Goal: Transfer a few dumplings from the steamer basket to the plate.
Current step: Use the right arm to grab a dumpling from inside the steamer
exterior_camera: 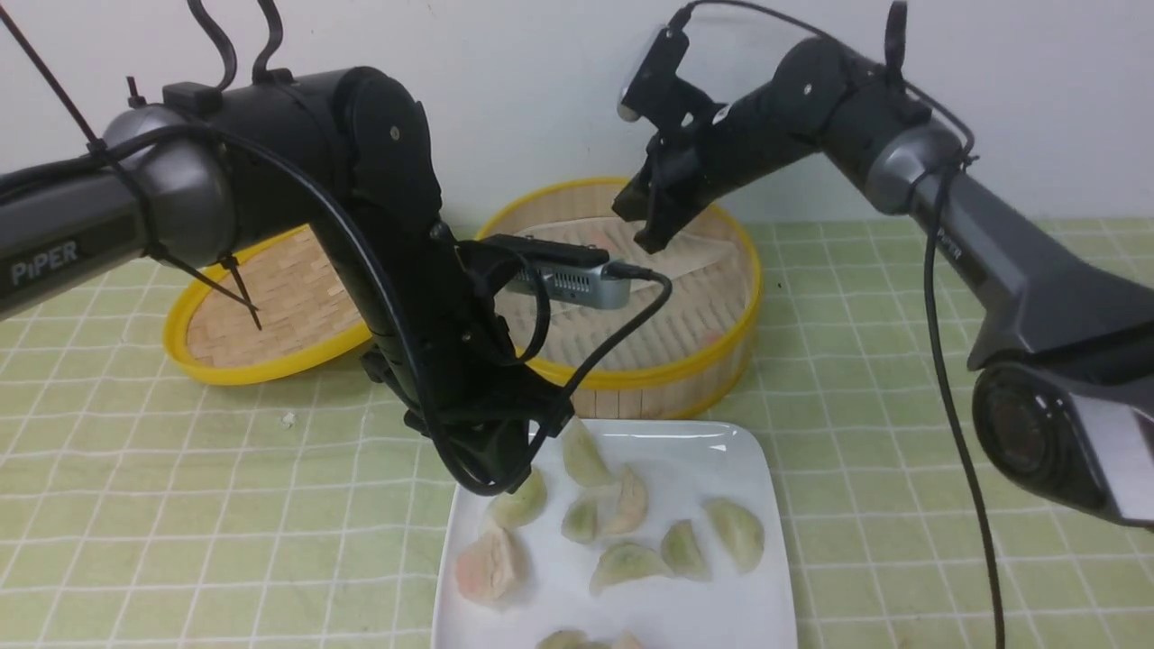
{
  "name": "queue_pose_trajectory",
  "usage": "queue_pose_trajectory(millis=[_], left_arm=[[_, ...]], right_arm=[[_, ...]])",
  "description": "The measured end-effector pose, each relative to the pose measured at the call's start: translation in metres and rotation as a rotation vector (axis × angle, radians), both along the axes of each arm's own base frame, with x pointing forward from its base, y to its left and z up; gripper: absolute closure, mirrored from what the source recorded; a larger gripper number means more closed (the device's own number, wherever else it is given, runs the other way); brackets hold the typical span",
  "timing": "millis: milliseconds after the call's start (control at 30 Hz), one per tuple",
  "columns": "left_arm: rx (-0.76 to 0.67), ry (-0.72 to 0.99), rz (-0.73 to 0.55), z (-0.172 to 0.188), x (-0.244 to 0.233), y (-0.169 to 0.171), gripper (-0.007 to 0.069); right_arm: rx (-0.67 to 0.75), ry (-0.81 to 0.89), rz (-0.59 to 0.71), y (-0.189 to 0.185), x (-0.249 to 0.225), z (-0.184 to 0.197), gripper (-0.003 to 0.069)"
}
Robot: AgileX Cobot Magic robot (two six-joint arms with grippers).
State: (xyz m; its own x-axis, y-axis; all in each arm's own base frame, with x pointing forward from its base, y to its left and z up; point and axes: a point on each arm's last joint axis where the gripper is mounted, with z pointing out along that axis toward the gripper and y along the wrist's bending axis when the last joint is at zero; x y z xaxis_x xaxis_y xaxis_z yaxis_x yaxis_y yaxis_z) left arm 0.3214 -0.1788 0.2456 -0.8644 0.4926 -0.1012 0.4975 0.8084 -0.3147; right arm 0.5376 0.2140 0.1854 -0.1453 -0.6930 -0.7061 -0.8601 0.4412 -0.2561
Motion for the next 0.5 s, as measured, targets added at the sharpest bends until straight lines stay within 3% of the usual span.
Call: queue_pose_trajectory(millis=[100, 267, 367, 500], left_arm=[[-0.002, 0.001, 0.001, 0.0, 0.0, 0.0, 0.0494], [-0.002, 0.001, 0.001, 0.0, 0.0, 0.0, 0.0494], [-0.002, 0.001, 0.001, 0.0, 0.0, 0.0, 0.0494], [-0.001, 0.0, 0.0, 0.0, 0.0, 0.0, 0.0494]], right_arm=[[0.005, -0.007, -0.007, 0.001, 0.004, -0.012, 0.0562], [0.034, -0.029, -0.022, 0.003, 0.01, -0.034, 0.0342], [0.025, -0.046, -0.01, 0.004, 0.011, -0.041, 0.027], [0.021, -0.056, 0.008, 0.005, 0.012, -0.048, 0.0246]])
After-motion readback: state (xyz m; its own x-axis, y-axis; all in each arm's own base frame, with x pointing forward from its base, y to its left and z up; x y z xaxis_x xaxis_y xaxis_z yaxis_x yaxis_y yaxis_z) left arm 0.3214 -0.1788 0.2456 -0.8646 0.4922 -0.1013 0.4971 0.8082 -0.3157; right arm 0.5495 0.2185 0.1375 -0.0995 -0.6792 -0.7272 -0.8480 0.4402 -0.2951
